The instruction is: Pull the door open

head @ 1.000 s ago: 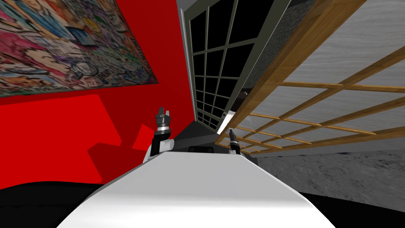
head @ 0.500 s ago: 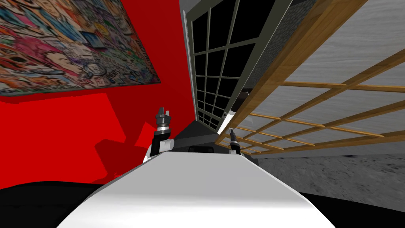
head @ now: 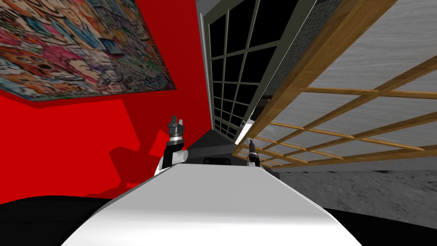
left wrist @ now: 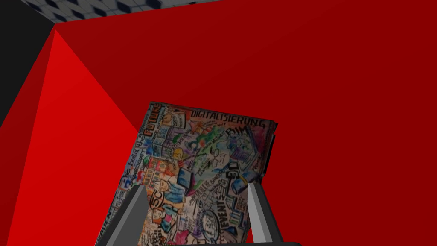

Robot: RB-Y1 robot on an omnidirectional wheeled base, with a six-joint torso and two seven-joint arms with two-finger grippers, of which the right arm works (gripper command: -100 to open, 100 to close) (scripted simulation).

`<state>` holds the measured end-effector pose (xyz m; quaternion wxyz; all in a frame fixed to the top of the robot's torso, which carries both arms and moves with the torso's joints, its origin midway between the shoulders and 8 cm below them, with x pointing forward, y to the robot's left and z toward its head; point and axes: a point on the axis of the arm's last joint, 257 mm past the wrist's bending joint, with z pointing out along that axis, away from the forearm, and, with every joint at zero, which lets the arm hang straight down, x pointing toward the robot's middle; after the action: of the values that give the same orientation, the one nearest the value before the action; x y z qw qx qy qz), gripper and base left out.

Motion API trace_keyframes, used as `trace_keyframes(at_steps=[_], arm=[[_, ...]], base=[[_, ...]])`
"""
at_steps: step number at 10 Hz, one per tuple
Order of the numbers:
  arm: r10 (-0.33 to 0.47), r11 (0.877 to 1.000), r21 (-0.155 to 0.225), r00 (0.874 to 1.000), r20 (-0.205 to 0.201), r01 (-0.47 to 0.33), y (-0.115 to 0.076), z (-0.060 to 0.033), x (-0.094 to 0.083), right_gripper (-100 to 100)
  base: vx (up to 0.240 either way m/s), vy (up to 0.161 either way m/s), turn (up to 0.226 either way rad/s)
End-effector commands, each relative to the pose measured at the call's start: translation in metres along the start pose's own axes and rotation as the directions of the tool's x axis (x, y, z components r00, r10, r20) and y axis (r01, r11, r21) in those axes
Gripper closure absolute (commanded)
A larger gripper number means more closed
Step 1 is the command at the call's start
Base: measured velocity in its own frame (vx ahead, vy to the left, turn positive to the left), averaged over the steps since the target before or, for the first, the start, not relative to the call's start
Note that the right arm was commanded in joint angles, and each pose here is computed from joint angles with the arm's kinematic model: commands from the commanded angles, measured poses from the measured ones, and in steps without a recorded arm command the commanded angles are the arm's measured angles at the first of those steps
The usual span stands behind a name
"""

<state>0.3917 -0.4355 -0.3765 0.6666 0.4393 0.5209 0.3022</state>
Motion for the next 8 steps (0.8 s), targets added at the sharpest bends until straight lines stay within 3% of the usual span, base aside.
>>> trace_keyframes(at_steps=[1,5,7,8], arm=[[0.068,0.998,-0.014,0.998,0.000,-0.068,0.0059,0.0029,0.0050,100],[0.175,0.984,-0.013,0.984,0.011,-0.175,0.0053,0.0028,0.0021,100],[0.226,0.974,-0.013,0.974,0.017,-0.225,0.0050,0.0028,0.0007,100],[0.271,0.962,-0.014,0.962,0.023,-0.271,0.0046,0.0027,-0.0007,100]], base=[[-0.034,-0.013,0.059],[-0.035,-0.015,0.053],[-0.024,-0.009,0.042],[-0.033,-0.005,0.062]])
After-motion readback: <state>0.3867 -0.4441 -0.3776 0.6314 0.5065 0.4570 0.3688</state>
